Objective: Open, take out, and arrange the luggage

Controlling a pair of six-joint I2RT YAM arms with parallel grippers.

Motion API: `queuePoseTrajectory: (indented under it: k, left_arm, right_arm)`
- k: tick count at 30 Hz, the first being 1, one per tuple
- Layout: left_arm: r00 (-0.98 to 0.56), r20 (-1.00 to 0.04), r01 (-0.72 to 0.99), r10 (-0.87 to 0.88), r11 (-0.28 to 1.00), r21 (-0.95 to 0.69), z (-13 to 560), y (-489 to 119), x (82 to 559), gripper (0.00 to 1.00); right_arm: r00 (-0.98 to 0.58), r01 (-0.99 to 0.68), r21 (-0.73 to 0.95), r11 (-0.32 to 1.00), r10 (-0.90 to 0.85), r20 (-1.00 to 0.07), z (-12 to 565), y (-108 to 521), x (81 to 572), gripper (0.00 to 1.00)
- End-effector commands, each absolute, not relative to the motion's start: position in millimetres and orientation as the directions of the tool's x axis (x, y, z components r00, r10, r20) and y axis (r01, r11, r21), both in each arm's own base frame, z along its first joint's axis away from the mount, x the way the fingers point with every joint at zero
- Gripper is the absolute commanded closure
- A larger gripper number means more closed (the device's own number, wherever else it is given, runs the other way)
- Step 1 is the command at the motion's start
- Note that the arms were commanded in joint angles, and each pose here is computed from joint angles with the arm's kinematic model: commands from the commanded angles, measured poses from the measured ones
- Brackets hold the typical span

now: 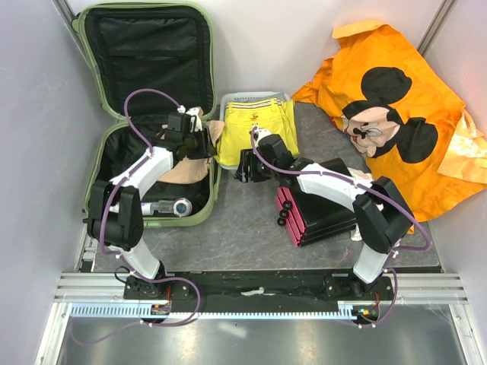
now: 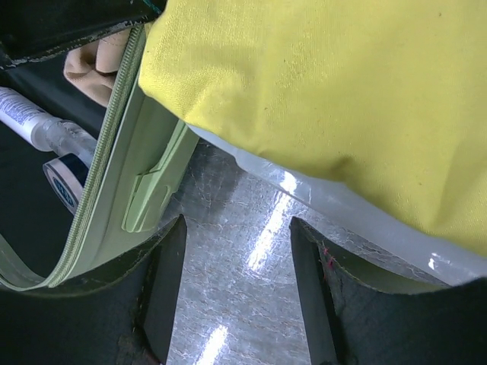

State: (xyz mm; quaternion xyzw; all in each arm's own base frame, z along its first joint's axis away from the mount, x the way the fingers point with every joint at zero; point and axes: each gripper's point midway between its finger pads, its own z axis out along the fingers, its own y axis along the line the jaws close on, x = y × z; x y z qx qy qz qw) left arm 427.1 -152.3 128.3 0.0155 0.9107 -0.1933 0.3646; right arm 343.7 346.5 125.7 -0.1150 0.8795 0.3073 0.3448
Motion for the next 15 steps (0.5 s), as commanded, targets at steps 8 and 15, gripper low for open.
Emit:
queuePoseTrajectory:
  k: [8,15]
  left_arm:
    - [-0.621,-0.773,0.162,-0.13,0.943,-0.289,159,-136,425,0.44]
    - [-0.645,-0.753,0.165,-0.131,0.938,-0.305,151,-140,424,0.46]
  right_arm:
    - [-0.727,-0.423,0.49,0.762,0.037,-0.685,139,347,340,0.36]
    - [-0.741,-0.419,0.503,0.756,0.035,-0.67,133,349,337,0.36]
